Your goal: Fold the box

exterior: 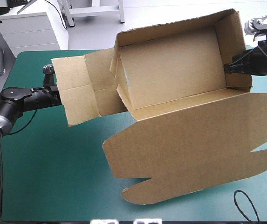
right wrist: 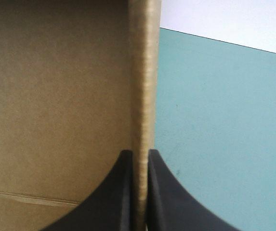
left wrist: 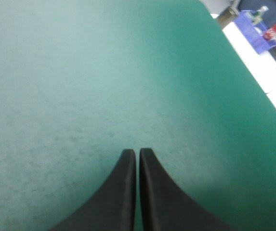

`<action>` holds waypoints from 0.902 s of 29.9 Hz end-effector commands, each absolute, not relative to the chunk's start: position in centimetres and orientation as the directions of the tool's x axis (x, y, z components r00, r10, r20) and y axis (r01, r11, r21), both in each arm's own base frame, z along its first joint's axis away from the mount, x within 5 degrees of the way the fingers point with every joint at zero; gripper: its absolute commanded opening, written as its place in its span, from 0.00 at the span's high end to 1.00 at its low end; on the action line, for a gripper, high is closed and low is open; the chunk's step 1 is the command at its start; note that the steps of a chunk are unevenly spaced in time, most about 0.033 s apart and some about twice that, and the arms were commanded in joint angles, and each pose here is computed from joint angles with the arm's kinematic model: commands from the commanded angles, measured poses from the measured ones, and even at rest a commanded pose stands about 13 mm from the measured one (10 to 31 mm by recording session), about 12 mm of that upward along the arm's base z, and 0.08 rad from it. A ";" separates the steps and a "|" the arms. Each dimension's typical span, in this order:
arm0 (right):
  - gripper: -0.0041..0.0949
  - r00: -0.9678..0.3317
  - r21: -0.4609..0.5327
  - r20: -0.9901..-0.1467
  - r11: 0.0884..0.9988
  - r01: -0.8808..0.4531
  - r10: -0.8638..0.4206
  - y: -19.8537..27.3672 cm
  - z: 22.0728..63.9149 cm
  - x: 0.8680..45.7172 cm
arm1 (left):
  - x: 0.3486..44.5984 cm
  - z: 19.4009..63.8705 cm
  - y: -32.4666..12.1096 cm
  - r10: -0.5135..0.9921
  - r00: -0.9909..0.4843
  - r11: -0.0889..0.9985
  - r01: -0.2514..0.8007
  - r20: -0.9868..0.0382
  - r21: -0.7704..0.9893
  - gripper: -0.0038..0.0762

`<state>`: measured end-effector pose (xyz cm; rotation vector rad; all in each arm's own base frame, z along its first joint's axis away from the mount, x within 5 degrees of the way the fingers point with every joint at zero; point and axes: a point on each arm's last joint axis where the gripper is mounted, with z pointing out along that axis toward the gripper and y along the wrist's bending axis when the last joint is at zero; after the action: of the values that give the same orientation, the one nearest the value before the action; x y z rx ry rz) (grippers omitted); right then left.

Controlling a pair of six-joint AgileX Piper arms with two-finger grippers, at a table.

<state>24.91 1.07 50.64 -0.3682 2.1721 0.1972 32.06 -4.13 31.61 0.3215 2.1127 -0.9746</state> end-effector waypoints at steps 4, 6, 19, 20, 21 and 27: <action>0.98 -0.496 0.009 -0.851 0.939 -0.343 -0.173 1.3 52.3 23.3 | 30.3 35.0 -6.6 -0.124 -0.629 0.460 0.649 -0.768 -0.606 0.94; 0.98 -0.497 0.006 -0.850 0.940 -0.341 -0.175 1.3 52.3 23.3 | 30.0 35.6 -6.9 -0.141 -0.622 0.395 0.679 -0.771 -0.619 0.94; 0.98 -0.512 -0.009 -0.842 0.953 -0.304 -0.171 1.0 52.2 23.4 | 26.5 39.7 -7.8 -0.189 -0.550 0.246 0.775 -0.813 -0.582 0.94; 0.98 -0.512 -0.009 -0.842 0.953 -0.304 -0.171 1.0 52.2 23.4 | 26.2 40.1 -7.8 -0.191 -0.541 0.245 0.782 -0.819 -0.573 0.94; 0.98 -0.512 -0.009 -0.842 0.953 -0.304 -0.171 1.0 52.2 23.4 | 25.8 40.5 -7.9 -0.197 -0.530 0.241 0.789 -0.824 -0.565 0.94; 0.98 -0.511 -0.004 -0.843 0.952 -0.307 -0.169 1.0 52.2 23.4 | 24.6 41.7 -7.9 -0.203 -0.495 0.238 0.812 -0.845 -0.533 0.94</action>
<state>24.95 0.70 50.53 -0.3483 2.1875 0.1509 26.61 -7.45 38.84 0.5081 1.7543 -1.3105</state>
